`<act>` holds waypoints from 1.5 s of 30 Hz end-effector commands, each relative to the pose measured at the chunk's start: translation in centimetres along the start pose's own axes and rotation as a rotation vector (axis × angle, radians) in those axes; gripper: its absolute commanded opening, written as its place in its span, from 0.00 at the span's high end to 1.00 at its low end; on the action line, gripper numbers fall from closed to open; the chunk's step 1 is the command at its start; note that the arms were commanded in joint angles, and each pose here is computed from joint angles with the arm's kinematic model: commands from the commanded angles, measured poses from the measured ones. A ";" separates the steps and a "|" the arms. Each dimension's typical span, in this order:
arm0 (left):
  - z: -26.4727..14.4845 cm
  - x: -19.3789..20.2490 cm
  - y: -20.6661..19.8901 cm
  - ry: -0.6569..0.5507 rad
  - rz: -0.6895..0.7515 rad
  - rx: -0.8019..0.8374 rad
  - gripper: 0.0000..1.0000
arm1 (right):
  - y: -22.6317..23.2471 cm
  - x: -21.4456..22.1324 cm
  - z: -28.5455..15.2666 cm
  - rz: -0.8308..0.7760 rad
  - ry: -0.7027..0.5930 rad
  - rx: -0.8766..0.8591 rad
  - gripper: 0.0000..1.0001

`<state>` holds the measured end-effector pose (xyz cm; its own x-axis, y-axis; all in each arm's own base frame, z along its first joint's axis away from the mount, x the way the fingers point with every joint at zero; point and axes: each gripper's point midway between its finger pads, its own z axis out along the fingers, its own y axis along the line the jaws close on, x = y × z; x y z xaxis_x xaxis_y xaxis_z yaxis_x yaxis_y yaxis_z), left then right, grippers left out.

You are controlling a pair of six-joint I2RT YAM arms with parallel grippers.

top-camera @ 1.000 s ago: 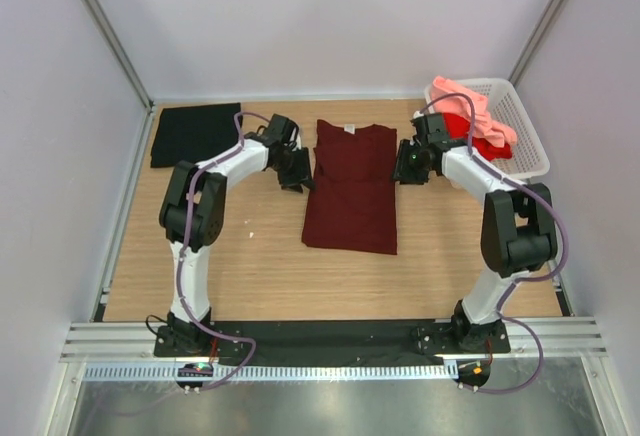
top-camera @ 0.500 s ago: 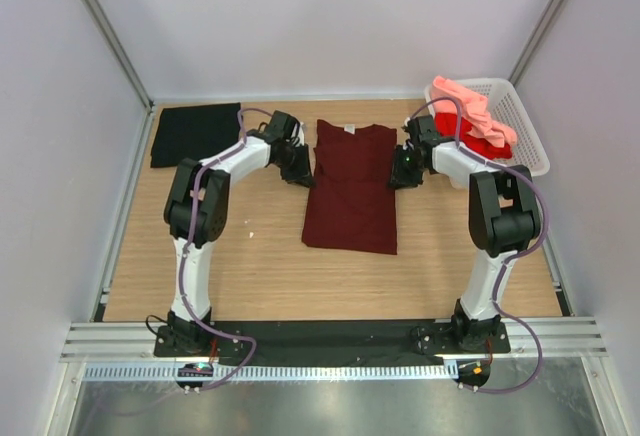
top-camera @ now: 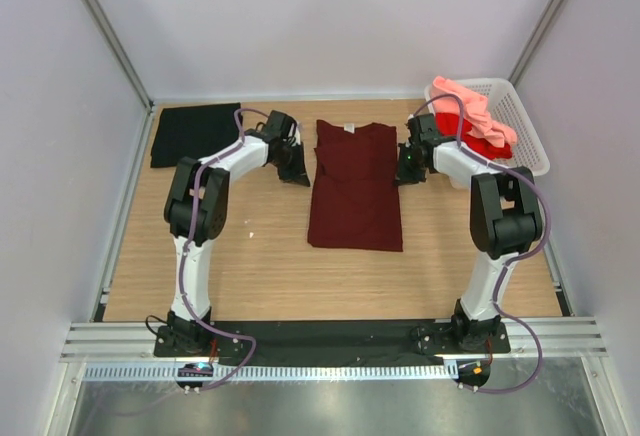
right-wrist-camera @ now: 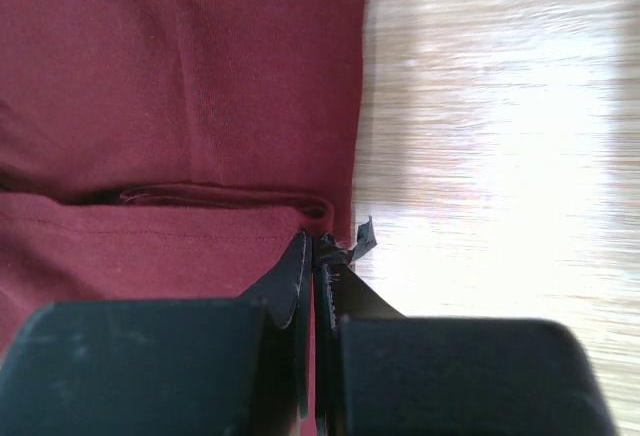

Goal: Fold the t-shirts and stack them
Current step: Fold the tshirt

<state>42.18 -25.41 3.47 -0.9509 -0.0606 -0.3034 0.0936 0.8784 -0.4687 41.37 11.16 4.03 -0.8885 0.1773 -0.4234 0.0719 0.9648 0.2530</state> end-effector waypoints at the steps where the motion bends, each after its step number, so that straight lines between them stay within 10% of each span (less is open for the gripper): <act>1: -0.4 -1.4 -0.3 -0.042 -0.009 0.010 1.00 | -0.2 -2.9 -2.0 0.009 -0.125 0.027 0.99; 16: -1.3 -0.5 -3.5 -0.012 0.025 0.190 0.64 | 0.4 -2.8 -2.1 0.023 -0.122 -0.006 0.99; 31: 0.4 1.6 -2.6 0.043 0.010 0.187 0.66 | 0.9 -2.6 -2.3 0.042 -0.124 -0.029 0.99; 36: 1.0 1.4 -2.6 0.042 -0.024 0.188 0.98 | 0.6 -2.6 -2.1 0.045 -0.122 -0.018 0.99; 45: 1.6 1.7 -1.3 0.027 -0.064 0.129 1.00 | -1.6 -3.5 -3.2 0.122 -0.218 0.041 0.99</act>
<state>40.51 -27.60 2.48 -0.9701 -0.0810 -0.2286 0.0755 0.7949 -0.6020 41.17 9.94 4.63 -0.8447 0.2641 -0.4656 0.1569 0.9538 0.2564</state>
